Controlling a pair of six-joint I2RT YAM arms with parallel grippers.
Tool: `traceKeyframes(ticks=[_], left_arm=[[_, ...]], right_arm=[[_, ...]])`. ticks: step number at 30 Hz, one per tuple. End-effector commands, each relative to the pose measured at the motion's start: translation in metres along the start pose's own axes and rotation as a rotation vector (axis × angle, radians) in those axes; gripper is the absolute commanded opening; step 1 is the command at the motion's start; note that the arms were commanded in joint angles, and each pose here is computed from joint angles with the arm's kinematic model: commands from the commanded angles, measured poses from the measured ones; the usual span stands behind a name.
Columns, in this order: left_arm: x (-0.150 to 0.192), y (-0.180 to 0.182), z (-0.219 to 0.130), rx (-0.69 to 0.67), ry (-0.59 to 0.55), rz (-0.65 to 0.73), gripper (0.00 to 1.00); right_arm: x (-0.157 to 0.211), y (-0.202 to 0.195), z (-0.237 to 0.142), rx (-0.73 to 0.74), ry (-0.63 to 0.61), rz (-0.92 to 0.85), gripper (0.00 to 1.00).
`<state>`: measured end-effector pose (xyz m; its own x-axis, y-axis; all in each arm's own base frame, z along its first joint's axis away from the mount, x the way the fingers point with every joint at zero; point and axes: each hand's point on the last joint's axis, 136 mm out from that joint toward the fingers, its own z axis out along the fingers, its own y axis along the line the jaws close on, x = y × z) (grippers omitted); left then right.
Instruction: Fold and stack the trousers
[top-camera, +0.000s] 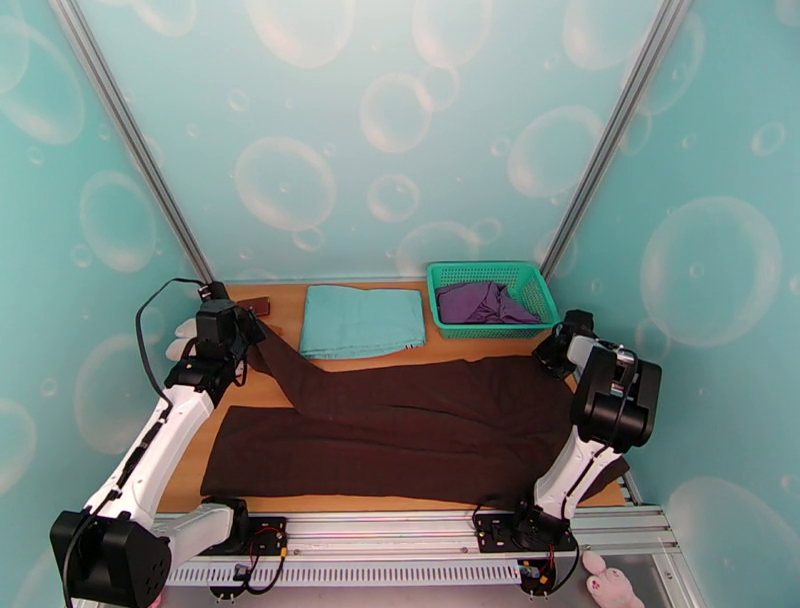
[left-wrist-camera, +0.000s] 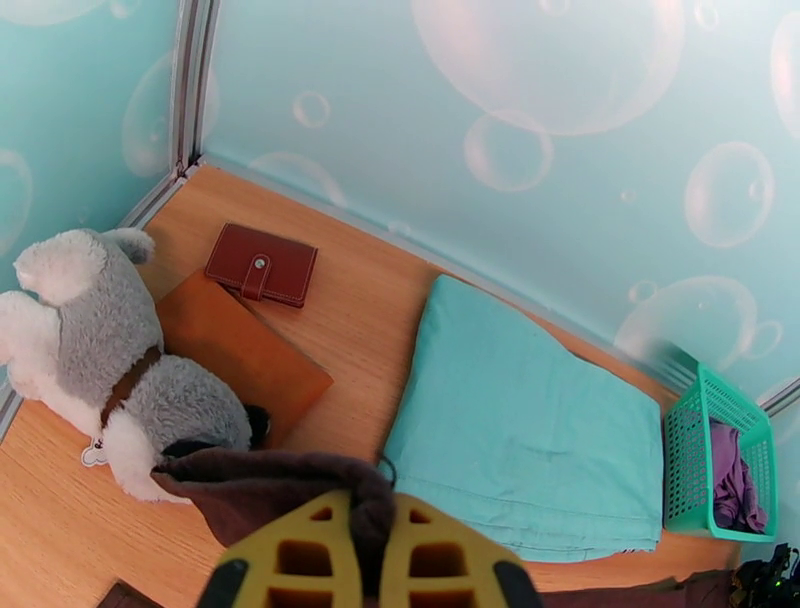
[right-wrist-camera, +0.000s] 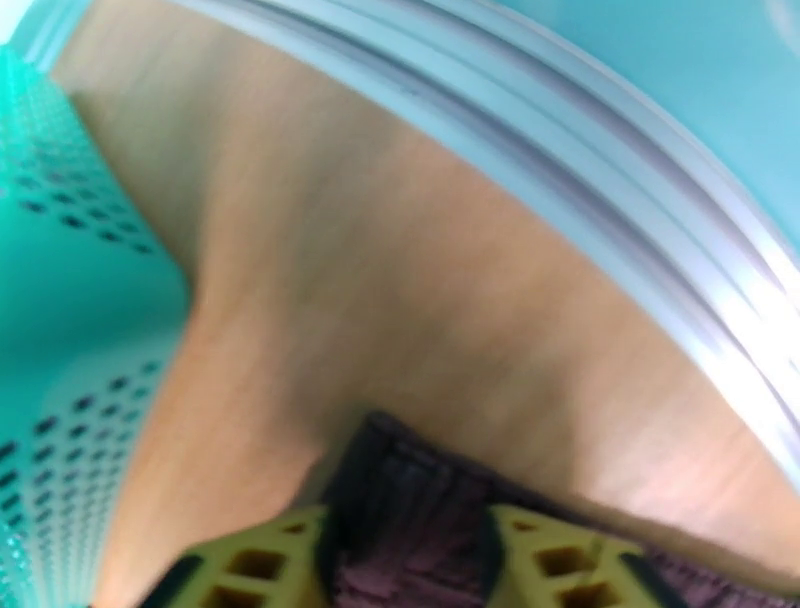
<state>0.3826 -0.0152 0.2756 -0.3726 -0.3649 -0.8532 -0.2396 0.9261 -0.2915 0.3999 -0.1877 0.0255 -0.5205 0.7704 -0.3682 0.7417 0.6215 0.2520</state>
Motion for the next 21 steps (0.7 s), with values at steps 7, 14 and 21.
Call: traceKeyframes(ticks=[7, 14, 21], left_arm=[[-0.011, -0.006, -0.01, 0.031, -0.047, 0.019, 0.0], [-0.025, 0.004, -0.02, -0.026, -0.047, 0.004, 0.0], [-0.054, 0.041, -0.059, -0.191, -0.101, 0.011, 0.0]], right_arm=[[0.019, -0.021, -0.026, -0.016, 0.07, -0.025, 0.0], [-0.009, 0.047, -0.107, -0.436, -0.146, -0.029, 0.0], [-0.017, 0.043, -0.187, -0.665, -0.325, -0.001, 0.0]])
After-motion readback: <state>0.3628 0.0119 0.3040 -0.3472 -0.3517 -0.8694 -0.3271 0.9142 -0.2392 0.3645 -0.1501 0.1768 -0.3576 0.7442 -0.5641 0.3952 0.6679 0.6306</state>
